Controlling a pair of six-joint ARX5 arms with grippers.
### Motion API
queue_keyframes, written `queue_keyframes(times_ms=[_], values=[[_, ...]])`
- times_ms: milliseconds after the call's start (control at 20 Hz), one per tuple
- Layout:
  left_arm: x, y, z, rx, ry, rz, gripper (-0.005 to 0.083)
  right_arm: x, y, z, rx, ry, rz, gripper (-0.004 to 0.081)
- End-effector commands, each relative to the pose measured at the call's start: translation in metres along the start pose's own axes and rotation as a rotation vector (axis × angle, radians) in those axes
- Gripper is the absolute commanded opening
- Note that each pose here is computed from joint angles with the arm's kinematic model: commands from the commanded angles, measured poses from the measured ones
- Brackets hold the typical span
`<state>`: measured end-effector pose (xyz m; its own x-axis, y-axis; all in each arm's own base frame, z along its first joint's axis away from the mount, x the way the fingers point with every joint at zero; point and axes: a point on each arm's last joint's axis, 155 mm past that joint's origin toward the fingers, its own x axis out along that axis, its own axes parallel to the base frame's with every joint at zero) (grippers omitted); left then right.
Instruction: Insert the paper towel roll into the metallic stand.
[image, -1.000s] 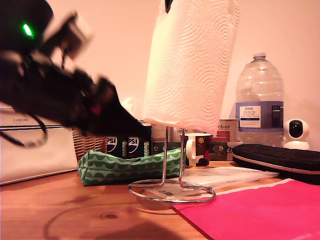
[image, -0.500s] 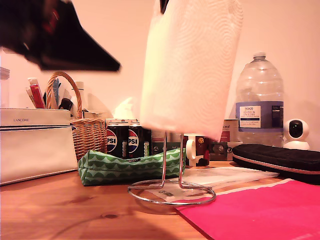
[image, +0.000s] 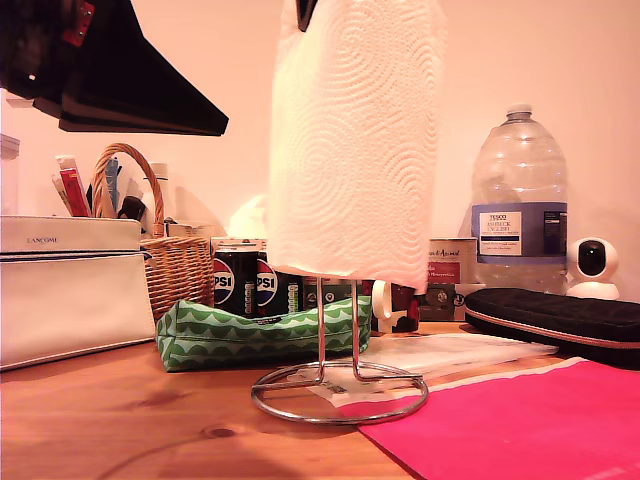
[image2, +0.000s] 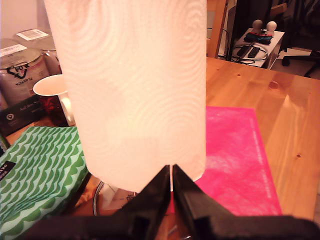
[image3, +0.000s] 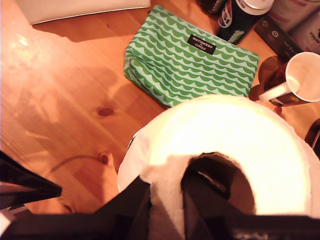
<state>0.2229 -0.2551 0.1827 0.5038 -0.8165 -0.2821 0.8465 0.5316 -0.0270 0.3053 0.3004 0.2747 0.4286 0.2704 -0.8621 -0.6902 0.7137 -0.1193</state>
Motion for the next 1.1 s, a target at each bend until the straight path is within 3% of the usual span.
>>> queue_keyframes(times_ms=[0,250,600,900,1050], values=[[-0.005,0.000,0.007,0.019,-0.031,0.008,-0.0024,0.008,0.006,-0.001,-0.008,0.013,0.011,0.0022],[-0.015,0.004,0.016,0.036,-0.059,0.045,-0.0024,0.008,0.006,-0.001,-0.009,0.013,0.011,0.0167],[-0.016,0.004,0.009,0.045,-0.031,0.051,-0.0024,0.008,0.005,-0.001,-0.008,0.013,0.004,0.0271],[-0.020,0.004,0.014,0.052,-0.050,0.053,-0.0024,0.002,0.003,0.000,-0.006,-0.002,0.002,0.0234],[-0.026,0.002,0.025,0.063,-0.088,0.056,-0.0024,-0.013,0.001,0.003,-0.002,-0.037,0.001,0.0045]])
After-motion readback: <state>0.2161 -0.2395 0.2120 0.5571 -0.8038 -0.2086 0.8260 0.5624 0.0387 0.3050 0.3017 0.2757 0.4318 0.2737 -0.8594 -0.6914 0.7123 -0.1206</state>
